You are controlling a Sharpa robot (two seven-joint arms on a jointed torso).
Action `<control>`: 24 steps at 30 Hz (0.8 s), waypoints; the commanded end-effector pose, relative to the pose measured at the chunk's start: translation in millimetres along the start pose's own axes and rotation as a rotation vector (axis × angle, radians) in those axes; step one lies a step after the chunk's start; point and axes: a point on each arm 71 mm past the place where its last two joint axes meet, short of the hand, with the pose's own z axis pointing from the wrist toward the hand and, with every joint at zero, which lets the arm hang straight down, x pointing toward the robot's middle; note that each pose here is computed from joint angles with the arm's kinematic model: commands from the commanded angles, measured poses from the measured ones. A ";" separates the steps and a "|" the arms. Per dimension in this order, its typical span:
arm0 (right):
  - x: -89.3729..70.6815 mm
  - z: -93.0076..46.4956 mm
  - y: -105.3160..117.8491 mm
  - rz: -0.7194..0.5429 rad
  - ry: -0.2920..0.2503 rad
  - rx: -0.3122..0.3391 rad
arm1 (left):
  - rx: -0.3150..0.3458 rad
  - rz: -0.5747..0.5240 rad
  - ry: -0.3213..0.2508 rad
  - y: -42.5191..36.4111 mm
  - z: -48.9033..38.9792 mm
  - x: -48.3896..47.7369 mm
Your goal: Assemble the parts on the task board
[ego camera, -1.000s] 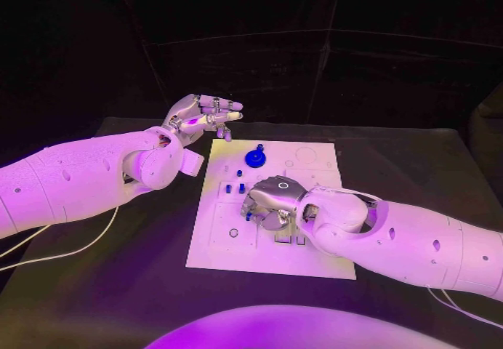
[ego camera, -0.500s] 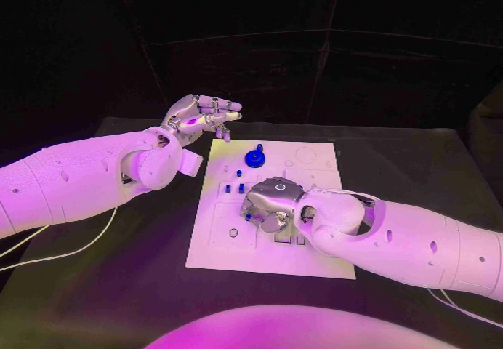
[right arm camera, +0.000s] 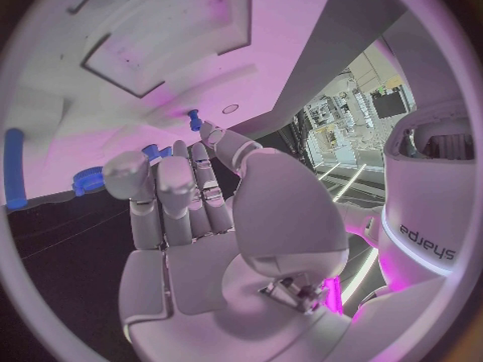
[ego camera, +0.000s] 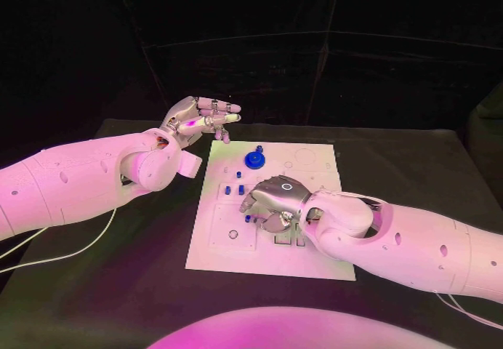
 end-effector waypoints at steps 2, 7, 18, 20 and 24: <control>-13.2 -18.4 -5.5 0.075 -0.103 0.005 | 0.001 -0.007 0.010 -1.1 -0.2 -0.6; -39.7 -40.1 -32.5 0.081 -0.109 0.111 | 0.000 -0.006 0.008 -0.9 -0.6 -1.6; -75.0 -68.5 -87.4 -0.038 -0.020 0.309 | -0.001 -0.007 0.011 -0.5 0.3 -0.8; -75.3 -68.8 -90.3 -0.047 -0.007 0.319 | -0.001 -0.007 0.011 -0.4 0.5 -0.6; -73.9 -67.2 -92.9 -0.064 0.023 0.325 | -0.002 -0.008 0.013 -0.2 0.7 -0.3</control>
